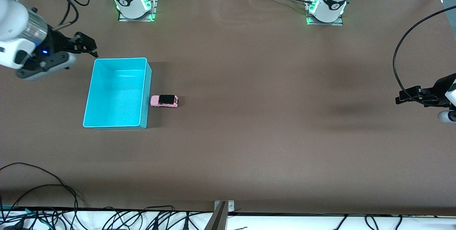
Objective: Wind and store pink jeep toy
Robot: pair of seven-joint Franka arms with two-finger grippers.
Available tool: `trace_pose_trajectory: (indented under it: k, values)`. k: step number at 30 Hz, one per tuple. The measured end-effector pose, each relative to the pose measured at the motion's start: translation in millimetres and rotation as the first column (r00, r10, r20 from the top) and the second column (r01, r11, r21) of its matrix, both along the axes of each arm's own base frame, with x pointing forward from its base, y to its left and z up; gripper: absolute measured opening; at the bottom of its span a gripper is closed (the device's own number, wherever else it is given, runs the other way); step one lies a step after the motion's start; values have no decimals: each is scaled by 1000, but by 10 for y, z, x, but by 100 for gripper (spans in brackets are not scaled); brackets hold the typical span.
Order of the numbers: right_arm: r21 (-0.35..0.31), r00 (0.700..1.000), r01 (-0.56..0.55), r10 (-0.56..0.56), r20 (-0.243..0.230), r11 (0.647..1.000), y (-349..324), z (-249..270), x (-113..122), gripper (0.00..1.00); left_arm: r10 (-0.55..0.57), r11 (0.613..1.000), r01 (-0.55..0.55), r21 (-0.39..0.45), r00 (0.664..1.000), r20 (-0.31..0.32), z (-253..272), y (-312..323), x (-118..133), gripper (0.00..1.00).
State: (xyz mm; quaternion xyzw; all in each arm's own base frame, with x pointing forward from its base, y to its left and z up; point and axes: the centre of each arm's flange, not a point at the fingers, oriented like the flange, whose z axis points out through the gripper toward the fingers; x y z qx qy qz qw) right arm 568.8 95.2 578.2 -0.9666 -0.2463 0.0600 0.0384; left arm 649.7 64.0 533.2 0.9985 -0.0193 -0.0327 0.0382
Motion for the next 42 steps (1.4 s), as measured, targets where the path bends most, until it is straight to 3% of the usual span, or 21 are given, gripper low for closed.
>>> trace_pose_trajectory:
  k: [4,6,12,17,22,25,32,42]
  values:
    - [43,983,-182,183,-30,982,154,-264,87,100,19,1000,-19,8,1000,-8,76,-184,-34,100]
    - [65,958,-280,283,-44,958,227,-441,144,100,23,1000,-23,14,1000,-8,115,-283,-48,100]
    - [132,853,-510,520,-54,850,413,-1074,352,100,12,999,-12,31,1000,0,212,-465,-111,100]
    - [159,773,-622,634,-32,767,657,-1508,430,100,2,999,-2,51,1000,9,241,-566,-186,100]
    - [164,696,-709,718,6,686,832,-1892,427,100,12,997,-18,81,998,69,214,-575,-293,100]
    - [162,674,-731,738,22,663,832,-2140,394,100,7,996,-15,89,995,99,198,-620,-433,100]
    - [145,659,-748,751,46,648,820,-2675,227,100,-24,996,14,88,994,109,216,-800,-738,100]
    - [113,631,-775,771,86,622,1016,-3075,22,100,-22,996,12,88,994,108,221,-787,-770,100]
